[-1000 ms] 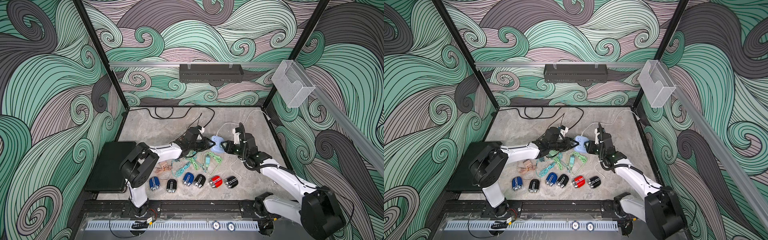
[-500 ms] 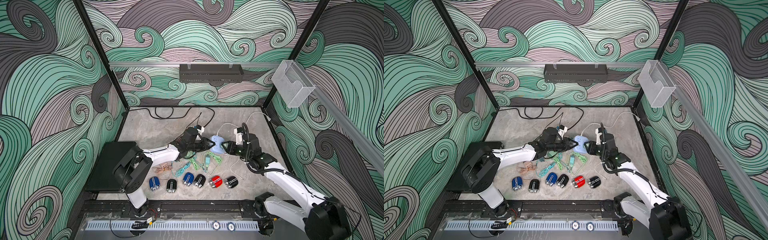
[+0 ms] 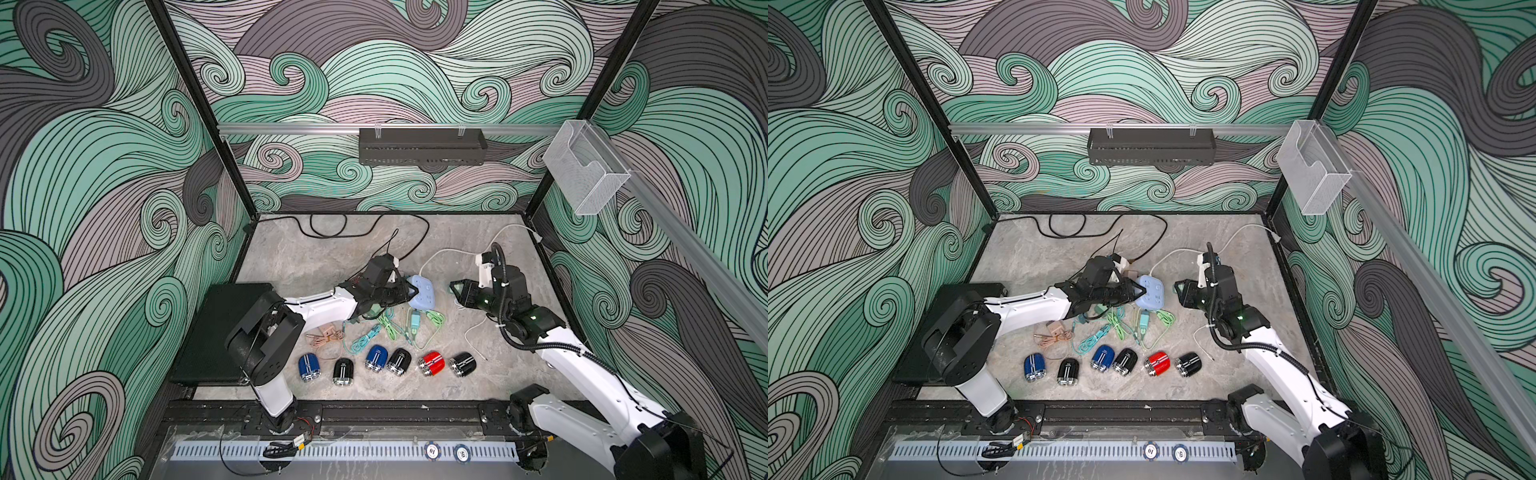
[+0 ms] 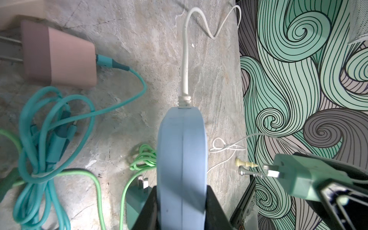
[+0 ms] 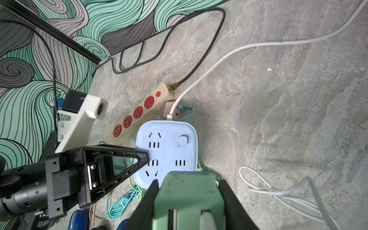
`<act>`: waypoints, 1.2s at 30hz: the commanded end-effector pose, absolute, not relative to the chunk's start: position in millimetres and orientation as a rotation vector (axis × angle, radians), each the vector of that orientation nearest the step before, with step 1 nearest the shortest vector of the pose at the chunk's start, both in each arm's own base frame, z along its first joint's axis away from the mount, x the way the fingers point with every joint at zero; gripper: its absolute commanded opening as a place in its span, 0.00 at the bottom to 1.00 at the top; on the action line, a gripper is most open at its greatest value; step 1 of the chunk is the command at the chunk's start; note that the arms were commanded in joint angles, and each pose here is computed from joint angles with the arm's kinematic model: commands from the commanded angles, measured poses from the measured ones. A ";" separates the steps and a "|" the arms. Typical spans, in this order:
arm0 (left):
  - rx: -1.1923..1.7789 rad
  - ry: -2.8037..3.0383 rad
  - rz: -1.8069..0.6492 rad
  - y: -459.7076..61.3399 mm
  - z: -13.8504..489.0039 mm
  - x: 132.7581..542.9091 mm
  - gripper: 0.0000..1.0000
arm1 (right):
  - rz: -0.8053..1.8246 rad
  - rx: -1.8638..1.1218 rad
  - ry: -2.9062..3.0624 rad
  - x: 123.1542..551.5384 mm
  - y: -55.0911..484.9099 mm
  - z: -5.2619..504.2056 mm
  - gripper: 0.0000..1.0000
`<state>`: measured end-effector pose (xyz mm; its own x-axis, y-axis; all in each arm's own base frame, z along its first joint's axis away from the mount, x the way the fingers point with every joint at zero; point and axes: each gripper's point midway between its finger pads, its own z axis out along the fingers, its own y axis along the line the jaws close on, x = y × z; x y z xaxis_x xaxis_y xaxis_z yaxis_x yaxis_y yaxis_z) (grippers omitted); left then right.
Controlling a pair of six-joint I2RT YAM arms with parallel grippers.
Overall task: Unplug the electric shaver
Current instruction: Remove the plug from the socket, then place the plug at the center of the board.
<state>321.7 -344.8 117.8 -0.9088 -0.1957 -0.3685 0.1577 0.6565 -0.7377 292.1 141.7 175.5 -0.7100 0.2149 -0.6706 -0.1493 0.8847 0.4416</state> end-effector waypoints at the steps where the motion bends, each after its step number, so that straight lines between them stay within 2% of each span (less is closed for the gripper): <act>1: 0.036 2.306 -1.232 -353.5 165.4 335.1 0.12 | 0.537 0.042 2.400 274.6 130.2 163.8 0.18; 10: 0.109 2.200 -1.361 -379.4 184.5 355.5 0.11 | 0.515 0.042 2.588 238.7 122.8 121.6 0.23; 23: 0.121 2.214 -1.389 -402.8 162.6 373.4 0.11 | 0.470 0.105 2.790 219.5 118.1 58.1 0.27; 36: 0.121 2.262 -1.379 -414.1 140.8 377.5 0.11 | 0.404 0.120 2.798 217.4 108.5 55.8 0.51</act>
<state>371.2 -401.5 122.1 -0.8943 -0.1726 -0.4128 0.2690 0.5299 -0.8043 218.4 114.8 52.3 -0.9535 0.1139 -0.2790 0.0242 0.9518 0.3057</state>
